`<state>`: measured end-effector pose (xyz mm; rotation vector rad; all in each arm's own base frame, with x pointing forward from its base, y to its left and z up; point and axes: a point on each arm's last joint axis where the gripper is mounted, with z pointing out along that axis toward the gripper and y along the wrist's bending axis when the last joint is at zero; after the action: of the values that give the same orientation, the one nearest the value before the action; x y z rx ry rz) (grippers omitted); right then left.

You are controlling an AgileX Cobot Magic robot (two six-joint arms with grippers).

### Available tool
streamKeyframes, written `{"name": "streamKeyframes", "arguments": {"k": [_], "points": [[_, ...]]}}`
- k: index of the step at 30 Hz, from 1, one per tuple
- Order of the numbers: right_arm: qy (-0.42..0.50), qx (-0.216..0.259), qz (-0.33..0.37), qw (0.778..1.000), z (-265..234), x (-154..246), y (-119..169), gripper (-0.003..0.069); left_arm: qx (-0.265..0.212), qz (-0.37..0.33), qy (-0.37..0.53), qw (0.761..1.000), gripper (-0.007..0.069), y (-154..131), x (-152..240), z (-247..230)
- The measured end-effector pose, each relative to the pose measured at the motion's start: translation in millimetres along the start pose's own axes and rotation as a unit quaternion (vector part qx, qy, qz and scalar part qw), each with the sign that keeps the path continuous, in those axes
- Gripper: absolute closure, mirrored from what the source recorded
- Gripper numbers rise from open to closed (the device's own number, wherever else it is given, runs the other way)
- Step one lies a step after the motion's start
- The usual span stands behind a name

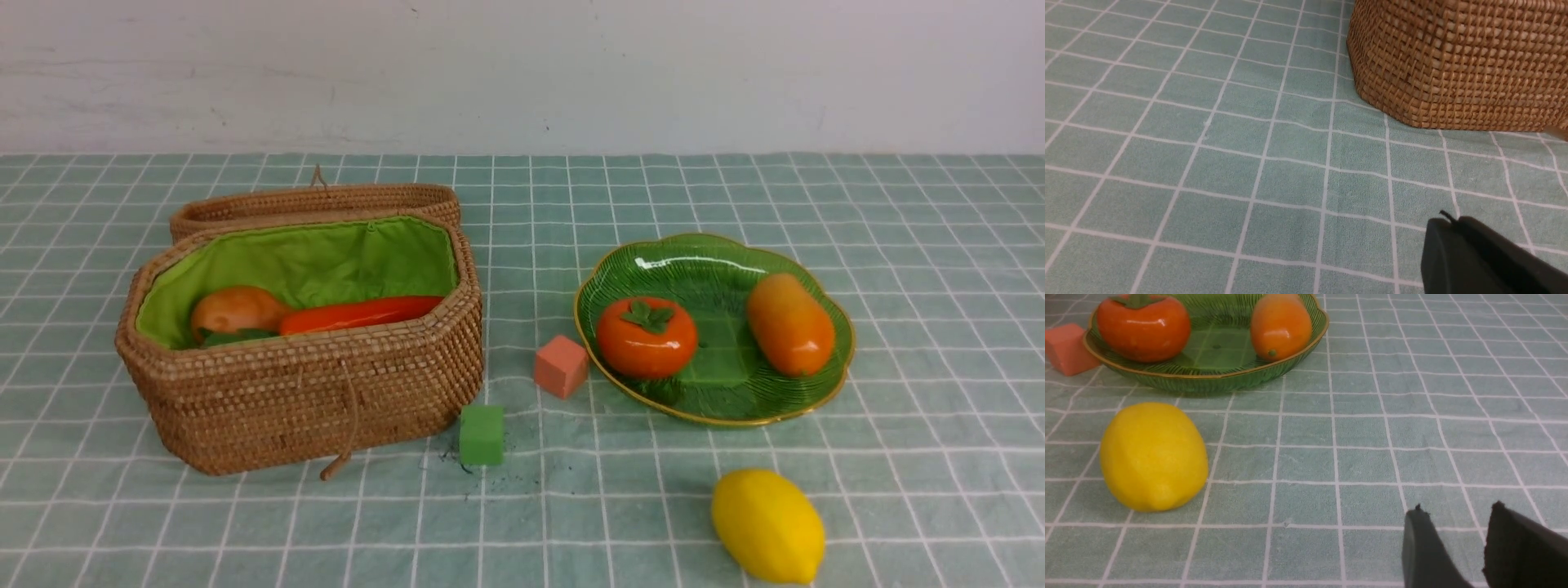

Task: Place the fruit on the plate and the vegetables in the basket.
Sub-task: Grab an eggplant with your right arm and place it in the basket on the left.

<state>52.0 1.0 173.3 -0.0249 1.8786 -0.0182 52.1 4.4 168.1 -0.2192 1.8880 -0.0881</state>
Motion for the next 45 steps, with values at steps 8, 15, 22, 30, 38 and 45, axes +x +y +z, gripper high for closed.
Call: {"name": "streamKeyframes", "arguments": {"k": [8, 15, 22, 30, 38, 45], "points": [[0.000, 0.000, 0.000, 1.000, 0.0, 0.0, 0.0, 0.0419, 0.000, 0.000, 0.000, 1.000, 0.0608, 0.0, 0.1, 0.0], [-0.018, 0.001, -0.003, 1.000, 0.2, -2.8, -0.5, 0.0419, 0.000, 0.000, 0.000, 1.000, 0.0601, 0.0, 0.1, 0.0], [-0.171, 0.002, 0.072, 0.983, -4.6, -29.1, -2.6, 0.0419, 0.000, 0.000, 0.000, 1.000, 0.0592, 0.0, 0.1, 0.0], [-0.258, -0.023, 0.196, 0.946, -24.4, -67.0, -5.8, 0.0419, 0.000, 0.000, 0.000, 1.000, 0.0586, 0.0, 0.1, 0.0], [-0.189, -0.062, 0.173, 0.965, -39.8, -166.7, 1.2, 0.0419, 0.000, 0.000, 0.000, 1.000, 0.0582, 0.0, 0.1, 0.0], [0.004, -0.108, 0.054, 0.993, 12.3, -198.7, 14.9, 0.0419, 0.000, 0.000, 0.000, 1.000, 0.0575, 0.0, 0.1, 0.0]]}}
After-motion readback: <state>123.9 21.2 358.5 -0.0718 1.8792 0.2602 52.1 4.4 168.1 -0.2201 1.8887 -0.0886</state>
